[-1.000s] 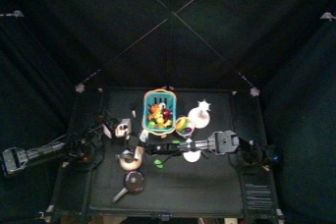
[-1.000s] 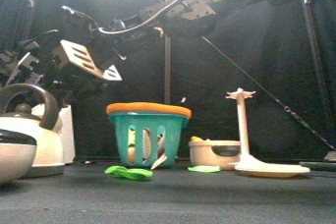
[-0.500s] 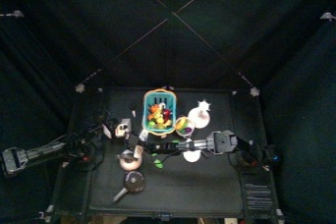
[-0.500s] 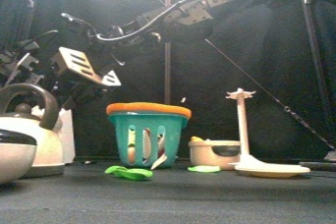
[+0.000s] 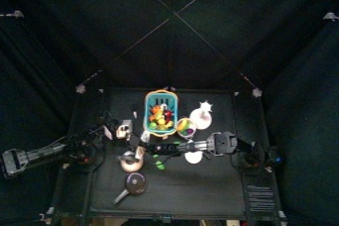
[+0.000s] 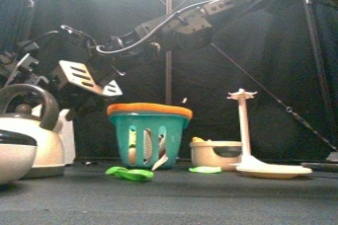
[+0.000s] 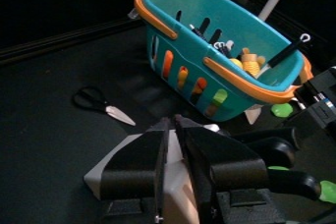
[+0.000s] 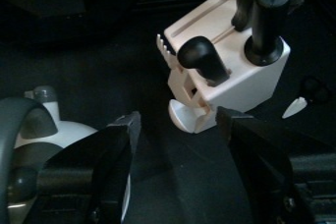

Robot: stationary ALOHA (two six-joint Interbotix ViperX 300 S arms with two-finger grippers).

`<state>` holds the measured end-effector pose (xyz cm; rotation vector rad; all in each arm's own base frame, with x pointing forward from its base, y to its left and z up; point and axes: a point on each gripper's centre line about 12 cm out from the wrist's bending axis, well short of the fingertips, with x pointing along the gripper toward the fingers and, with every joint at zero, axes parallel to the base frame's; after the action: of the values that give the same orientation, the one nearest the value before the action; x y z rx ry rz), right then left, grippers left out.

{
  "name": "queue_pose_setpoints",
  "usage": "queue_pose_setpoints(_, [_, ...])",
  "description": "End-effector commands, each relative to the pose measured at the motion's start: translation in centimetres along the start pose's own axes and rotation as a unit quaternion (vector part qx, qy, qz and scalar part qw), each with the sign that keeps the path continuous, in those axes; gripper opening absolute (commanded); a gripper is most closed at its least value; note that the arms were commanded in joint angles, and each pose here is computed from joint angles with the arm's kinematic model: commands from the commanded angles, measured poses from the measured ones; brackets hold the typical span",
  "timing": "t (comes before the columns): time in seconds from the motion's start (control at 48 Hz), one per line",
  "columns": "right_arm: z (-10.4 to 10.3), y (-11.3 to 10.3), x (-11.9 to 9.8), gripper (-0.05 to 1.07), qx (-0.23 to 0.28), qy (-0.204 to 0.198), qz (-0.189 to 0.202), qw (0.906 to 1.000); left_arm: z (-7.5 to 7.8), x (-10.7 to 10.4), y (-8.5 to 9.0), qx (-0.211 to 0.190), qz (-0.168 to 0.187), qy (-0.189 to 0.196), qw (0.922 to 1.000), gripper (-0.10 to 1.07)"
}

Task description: Grab spoon

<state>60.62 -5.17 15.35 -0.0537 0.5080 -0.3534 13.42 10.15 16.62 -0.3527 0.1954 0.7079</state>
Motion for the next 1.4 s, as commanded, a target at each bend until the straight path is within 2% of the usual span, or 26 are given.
queue_pose_setpoints(0.0, [2.5,-0.6,-0.7,0.94,0.012,-0.026,-0.001,0.9996,0.6,0.1,-0.1,0.000,0.000,-0.009,1.0000,0.59])
queue_pose_setpoints(0.229, [2.3,-0.5,-0.2,0.91,0.021,-0.024,0.002,0.9995,0.6,0.1,-0.1,0.000,0.000,-0.007,1.0000,0.59])
queue_pose_setpoints(0.688, [2.5,-0.6,-0.1,0.71,0.029,-0.027,0.006,0.9992,0.4,0.1,-0.1,-0.001,0.000,-0.001,1.0000,0.59])
queue_pose_setpoints(1.188, [2.7,-2.6,-0.4,0.56,0.033,-0.023,-0.009,0.9991,0.2,0.1,-0.1,-0.003,0.000,0.006,1.0000,0.59])
queue_pose_setpoints(1.375, [2.6,-3.6,-1.0,0.55,0.037,-0.018,-0.015,0.9990,0.2,0.1,-0.1,-0.008,0.000,0.006,1.0000,0.59])
